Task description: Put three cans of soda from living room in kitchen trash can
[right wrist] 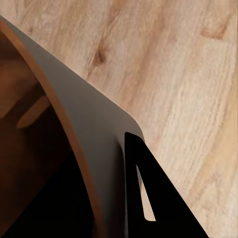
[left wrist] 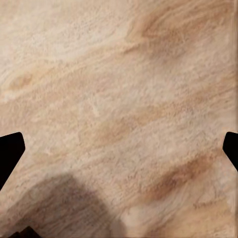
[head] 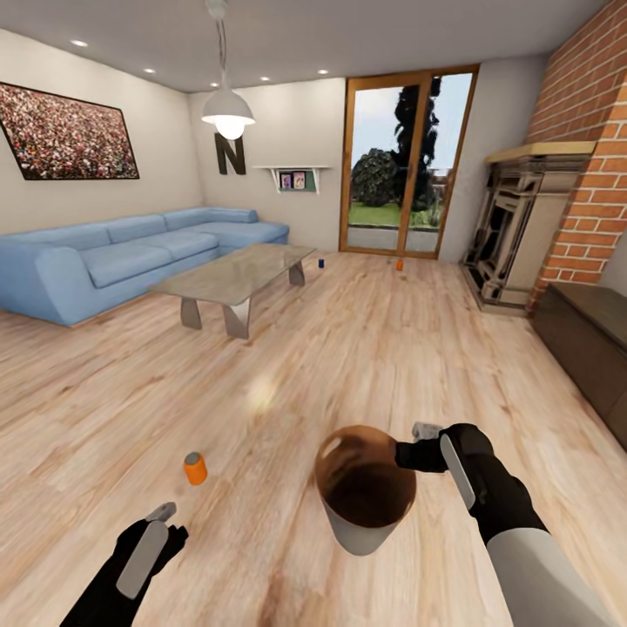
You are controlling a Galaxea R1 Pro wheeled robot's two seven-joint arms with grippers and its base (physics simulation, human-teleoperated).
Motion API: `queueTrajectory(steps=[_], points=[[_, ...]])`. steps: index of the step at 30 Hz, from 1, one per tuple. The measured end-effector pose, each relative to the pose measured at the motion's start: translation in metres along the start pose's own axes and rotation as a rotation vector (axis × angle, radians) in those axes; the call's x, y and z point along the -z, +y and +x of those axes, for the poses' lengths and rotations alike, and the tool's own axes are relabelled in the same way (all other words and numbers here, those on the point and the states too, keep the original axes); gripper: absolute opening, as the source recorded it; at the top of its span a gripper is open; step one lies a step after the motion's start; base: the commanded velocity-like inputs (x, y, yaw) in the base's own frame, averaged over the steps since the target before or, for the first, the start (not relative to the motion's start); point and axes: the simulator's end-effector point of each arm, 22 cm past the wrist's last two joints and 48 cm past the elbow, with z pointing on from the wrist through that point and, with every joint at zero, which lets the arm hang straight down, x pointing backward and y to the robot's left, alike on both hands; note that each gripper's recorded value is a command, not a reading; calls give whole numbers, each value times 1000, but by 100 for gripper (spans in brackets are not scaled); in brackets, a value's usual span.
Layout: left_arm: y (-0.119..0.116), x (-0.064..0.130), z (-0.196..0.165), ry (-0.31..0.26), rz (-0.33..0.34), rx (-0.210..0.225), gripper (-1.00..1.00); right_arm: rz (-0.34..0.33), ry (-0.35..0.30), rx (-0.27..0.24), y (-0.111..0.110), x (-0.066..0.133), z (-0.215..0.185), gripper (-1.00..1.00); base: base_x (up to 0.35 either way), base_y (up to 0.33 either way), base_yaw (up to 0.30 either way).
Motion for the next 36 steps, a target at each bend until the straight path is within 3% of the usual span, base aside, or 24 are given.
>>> queueTrajectory(steps=[10, 18, 36], points=[[-3, -12, 5, 44, -47, -6, 100, 2, -16, 7, 2, 3, -5, -100, 347, 4, 0], [4, -16, 2, 37, -65, -1, 100, 0, -96, 30, 7, 23, -32, -100, 347, 0, 0], [21, -31, 15, 57, -69, 15, 100, 5, -107, 37, 7, 26, -35, -100, 347, 42, 0]])
